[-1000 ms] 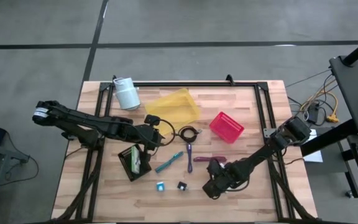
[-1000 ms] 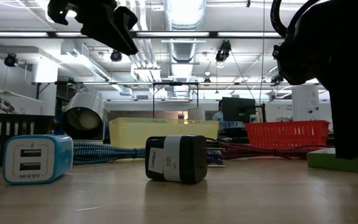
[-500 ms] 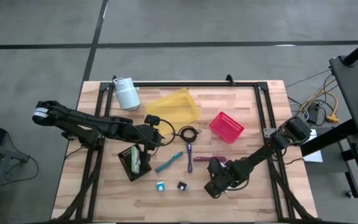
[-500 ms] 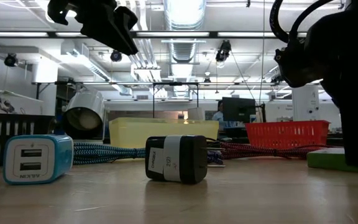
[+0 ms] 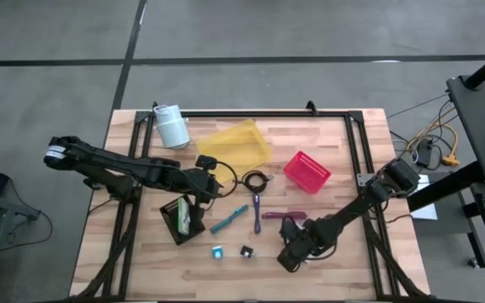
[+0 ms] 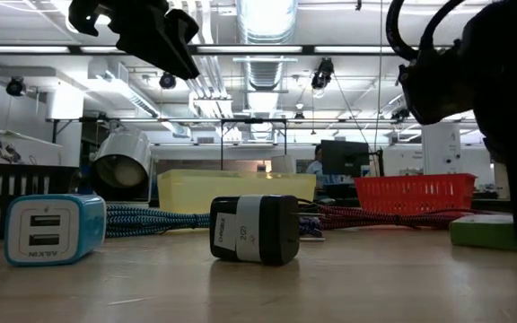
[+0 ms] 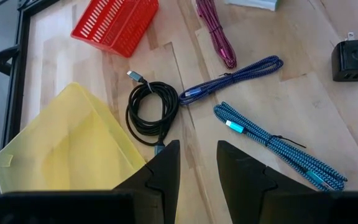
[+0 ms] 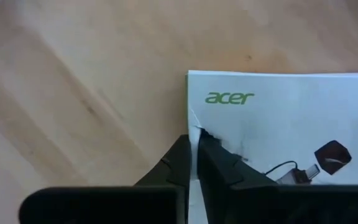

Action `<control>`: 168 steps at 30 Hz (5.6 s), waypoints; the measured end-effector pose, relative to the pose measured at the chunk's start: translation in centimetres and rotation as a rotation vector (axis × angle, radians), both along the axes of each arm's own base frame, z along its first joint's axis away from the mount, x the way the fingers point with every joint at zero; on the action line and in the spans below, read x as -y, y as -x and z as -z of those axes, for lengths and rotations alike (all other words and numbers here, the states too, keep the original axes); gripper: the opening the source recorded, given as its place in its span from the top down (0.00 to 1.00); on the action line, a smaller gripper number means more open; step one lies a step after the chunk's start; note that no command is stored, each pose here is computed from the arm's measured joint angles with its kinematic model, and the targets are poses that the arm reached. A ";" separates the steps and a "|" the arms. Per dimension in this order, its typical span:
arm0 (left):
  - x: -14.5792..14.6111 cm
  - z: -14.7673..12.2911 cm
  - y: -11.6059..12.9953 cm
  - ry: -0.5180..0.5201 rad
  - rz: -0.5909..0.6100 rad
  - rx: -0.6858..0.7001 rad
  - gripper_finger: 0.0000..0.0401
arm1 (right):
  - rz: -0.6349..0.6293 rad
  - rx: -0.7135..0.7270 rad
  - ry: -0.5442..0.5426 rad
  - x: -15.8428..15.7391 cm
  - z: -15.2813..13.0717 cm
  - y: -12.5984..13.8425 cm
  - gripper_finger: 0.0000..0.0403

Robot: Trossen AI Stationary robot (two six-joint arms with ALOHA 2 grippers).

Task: Pick and place items into bin
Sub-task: Put the card reader box into the black bin

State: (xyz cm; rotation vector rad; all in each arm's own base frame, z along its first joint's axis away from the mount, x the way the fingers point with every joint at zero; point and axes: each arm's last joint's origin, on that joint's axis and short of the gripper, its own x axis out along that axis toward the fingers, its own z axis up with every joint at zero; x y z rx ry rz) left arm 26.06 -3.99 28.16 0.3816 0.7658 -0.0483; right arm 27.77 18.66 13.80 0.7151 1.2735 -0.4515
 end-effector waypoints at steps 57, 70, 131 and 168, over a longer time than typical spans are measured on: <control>1.6 -1.9 -0.7 0.215 0.493 0.192 0.78 | -0.555 1.258 0.885 -5.5 -10.3 -2.3 0.98; 2.1 -2.1 -1.1 0.160 0.731 0.270 0.78 | -1.044 1.423 1.020 -3.7 -7.6 -1.8 0.98; 2.1 -1.7 -4.9 0.088 0.669 0.419 0.63 | -1.185 1.466 0.989 5.7 -8.2 -4.3 0.98; 1.0 -2.0 -0.8 -0.007 0.486 0.123 0.94 | -1.144 1.040 0.786 8.3 -11.1 -0.2 0.67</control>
